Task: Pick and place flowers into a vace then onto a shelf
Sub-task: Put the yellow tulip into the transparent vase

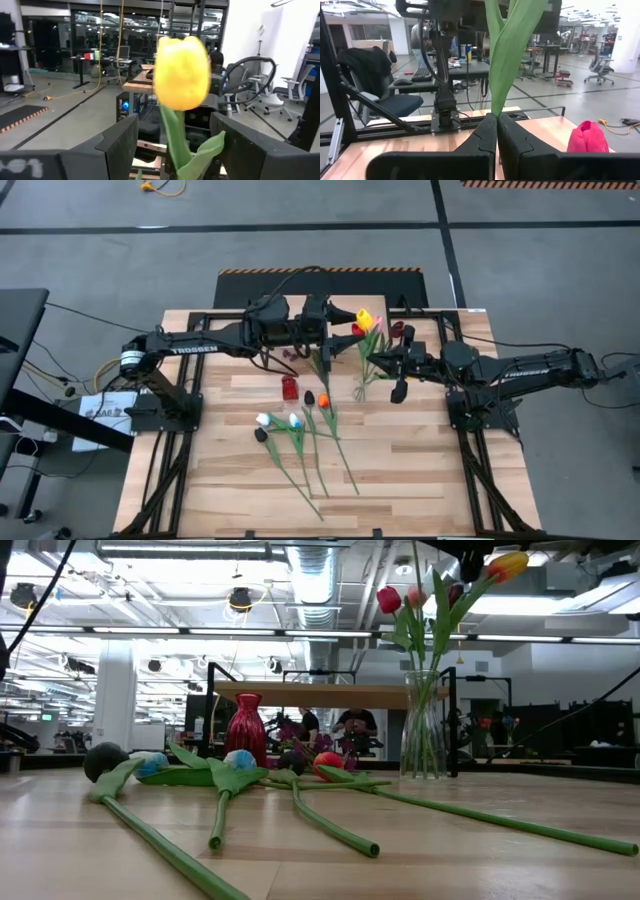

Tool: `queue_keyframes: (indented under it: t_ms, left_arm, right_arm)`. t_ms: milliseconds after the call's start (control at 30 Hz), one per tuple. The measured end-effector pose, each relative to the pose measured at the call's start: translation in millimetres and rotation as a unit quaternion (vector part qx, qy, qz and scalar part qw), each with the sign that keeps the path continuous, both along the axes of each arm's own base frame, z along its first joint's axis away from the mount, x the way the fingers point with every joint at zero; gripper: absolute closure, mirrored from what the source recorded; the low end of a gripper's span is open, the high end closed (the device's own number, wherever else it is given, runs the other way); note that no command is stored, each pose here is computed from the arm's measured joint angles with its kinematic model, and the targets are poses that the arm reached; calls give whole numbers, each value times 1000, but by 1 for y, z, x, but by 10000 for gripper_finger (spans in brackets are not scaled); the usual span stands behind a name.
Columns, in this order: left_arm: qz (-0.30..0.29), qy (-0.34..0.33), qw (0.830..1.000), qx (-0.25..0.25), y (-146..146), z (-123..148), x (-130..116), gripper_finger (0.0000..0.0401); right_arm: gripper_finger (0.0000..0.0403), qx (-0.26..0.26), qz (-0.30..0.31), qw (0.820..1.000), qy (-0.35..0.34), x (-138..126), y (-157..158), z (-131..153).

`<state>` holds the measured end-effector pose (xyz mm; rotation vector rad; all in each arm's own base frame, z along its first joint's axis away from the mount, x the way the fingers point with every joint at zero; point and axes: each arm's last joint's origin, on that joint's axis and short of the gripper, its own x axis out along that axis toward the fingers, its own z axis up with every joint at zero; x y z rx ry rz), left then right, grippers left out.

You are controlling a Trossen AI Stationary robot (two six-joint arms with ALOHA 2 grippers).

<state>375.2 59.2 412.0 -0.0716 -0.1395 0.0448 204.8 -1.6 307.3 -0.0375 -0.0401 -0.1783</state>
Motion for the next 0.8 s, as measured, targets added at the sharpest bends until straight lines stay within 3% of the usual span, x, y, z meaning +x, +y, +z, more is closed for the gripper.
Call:
queue_keyframes:
  t_ms: [800]
  left_arm:
    - [-64,-12,998,-3,-1,1,1,166]
  right_arm:
    - [403,-7,32,999,0,0,1,0]
